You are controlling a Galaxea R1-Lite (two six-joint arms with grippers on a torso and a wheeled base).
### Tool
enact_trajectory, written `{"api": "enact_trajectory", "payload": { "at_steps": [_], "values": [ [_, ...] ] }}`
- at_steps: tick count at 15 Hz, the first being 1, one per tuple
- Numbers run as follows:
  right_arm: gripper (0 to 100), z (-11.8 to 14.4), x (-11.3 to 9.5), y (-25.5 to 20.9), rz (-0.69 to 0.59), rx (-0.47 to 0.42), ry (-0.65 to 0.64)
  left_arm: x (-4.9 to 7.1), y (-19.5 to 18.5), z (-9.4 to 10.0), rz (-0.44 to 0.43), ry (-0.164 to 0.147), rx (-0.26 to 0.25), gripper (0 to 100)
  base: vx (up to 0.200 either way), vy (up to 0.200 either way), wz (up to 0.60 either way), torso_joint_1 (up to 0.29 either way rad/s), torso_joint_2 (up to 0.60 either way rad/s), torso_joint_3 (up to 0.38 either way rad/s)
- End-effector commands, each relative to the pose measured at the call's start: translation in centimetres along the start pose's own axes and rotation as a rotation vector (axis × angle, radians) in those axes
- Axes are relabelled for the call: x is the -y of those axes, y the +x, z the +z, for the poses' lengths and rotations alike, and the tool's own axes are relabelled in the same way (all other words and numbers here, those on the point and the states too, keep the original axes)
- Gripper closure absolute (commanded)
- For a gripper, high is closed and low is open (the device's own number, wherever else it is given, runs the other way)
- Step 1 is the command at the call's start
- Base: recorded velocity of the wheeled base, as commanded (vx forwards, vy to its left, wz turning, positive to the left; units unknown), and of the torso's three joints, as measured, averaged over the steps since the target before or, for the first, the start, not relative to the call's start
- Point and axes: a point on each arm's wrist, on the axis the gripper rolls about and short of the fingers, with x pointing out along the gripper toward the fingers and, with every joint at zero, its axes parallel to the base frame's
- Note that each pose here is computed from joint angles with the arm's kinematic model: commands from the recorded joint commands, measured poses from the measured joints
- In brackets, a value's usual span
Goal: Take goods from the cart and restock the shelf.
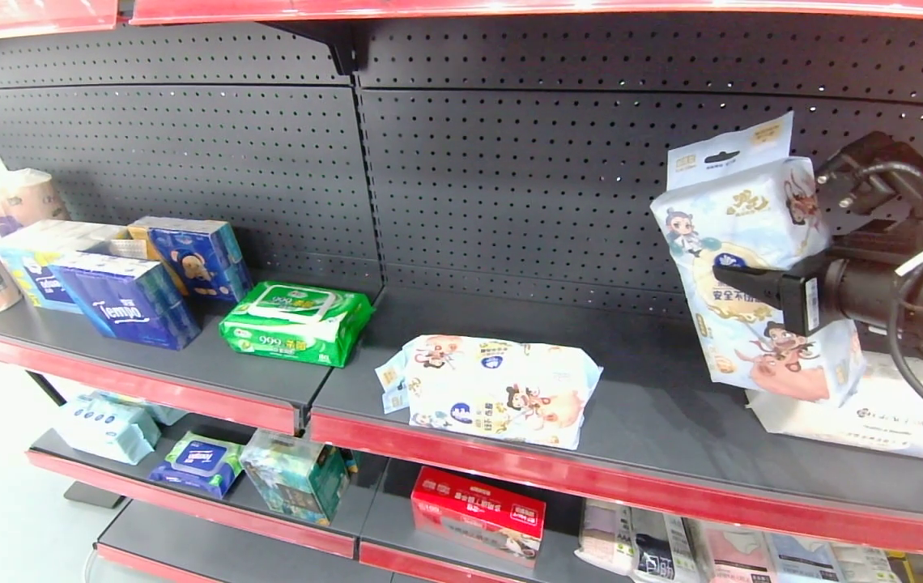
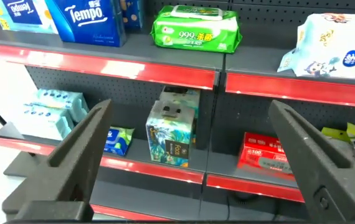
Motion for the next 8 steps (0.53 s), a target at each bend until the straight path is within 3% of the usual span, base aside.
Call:
{"api": "enact_trajectory", "payload": {
  "at_steps": [1, 8],
  "values": [
    [100, -0.1, -0.2, 2.3, 0.021, -0.032, -0.003, 0.0, 0.0, 0.0, 0.001, 0.0, 0.0, 0, 0.0, 0.0, 0.0, 0.0, 0.0, 0.0],
    [100, -1.3, -0.2, 8.4, 0.017, -0.019, -0.014, 0.0, 0.0, 0.0, 0.0, 0.0, 0.0, 0, 0.0, 0.0, 0.0, 0.0, 0.0, 0.0]
  ]
}}
